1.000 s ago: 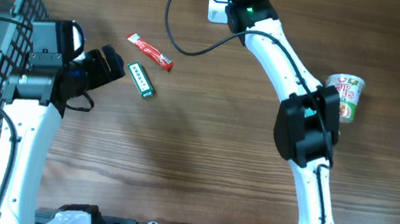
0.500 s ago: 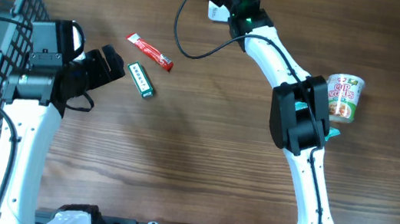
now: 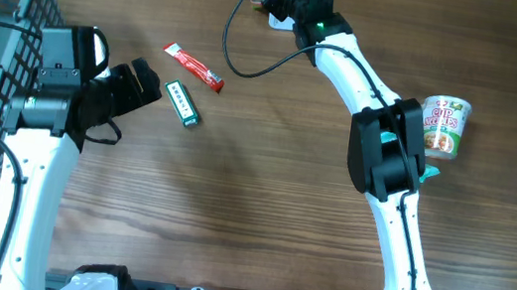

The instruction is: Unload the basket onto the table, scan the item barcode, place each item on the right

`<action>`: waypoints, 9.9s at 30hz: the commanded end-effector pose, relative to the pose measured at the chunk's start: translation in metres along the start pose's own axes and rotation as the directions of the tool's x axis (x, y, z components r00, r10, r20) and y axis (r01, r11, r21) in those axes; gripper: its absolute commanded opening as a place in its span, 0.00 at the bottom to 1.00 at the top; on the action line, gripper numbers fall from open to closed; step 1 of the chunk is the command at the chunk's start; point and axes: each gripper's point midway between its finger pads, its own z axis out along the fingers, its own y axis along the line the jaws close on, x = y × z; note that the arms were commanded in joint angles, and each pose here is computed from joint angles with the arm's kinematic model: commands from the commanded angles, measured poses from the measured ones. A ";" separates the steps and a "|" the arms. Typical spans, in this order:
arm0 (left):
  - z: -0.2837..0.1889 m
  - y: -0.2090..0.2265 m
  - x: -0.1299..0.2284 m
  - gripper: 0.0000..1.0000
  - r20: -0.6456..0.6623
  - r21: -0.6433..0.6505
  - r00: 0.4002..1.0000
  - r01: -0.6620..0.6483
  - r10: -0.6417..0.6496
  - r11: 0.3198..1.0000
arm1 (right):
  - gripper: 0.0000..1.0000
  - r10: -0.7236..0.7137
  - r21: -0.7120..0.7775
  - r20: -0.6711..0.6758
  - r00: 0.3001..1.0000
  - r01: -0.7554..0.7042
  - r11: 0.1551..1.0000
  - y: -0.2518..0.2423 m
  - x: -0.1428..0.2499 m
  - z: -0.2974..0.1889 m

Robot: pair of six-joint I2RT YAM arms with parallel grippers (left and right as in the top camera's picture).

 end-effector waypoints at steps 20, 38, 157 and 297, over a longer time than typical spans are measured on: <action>0.001 -0.002 0.001 1.00 -0.007 0.008 1.000 -0.011 0.011 1.000 | 0.04 0.355 -0.206 0.151 0.923 -0.322 0.924 -0.060 -0.156 -0.148; 0.001 -0.002 0.001 1.00 -0.007 0.008 1.000 -0.011 0.011 1.000 | 0.04 0.267 -0.188 -0.854 0.446 -0.743 0.642 0.099 0.037 -0.295; 0.001 -0.002 0.001 1.00 -0.007 0.008 1.000 -0.011 0.011 1.000 | 0.04 0.331 -0.321 -0.467 0.820 -0.506 0.800 0.219 0.024 -0.095; 0.001 -0.002 0.001 1.00 -0.007 0.008 1.000 -0.011 0.011 1.000 | 0.43 0.241 -0.210 -0.837 0.491 -0.696 0.687 0.254 0.114 -0.287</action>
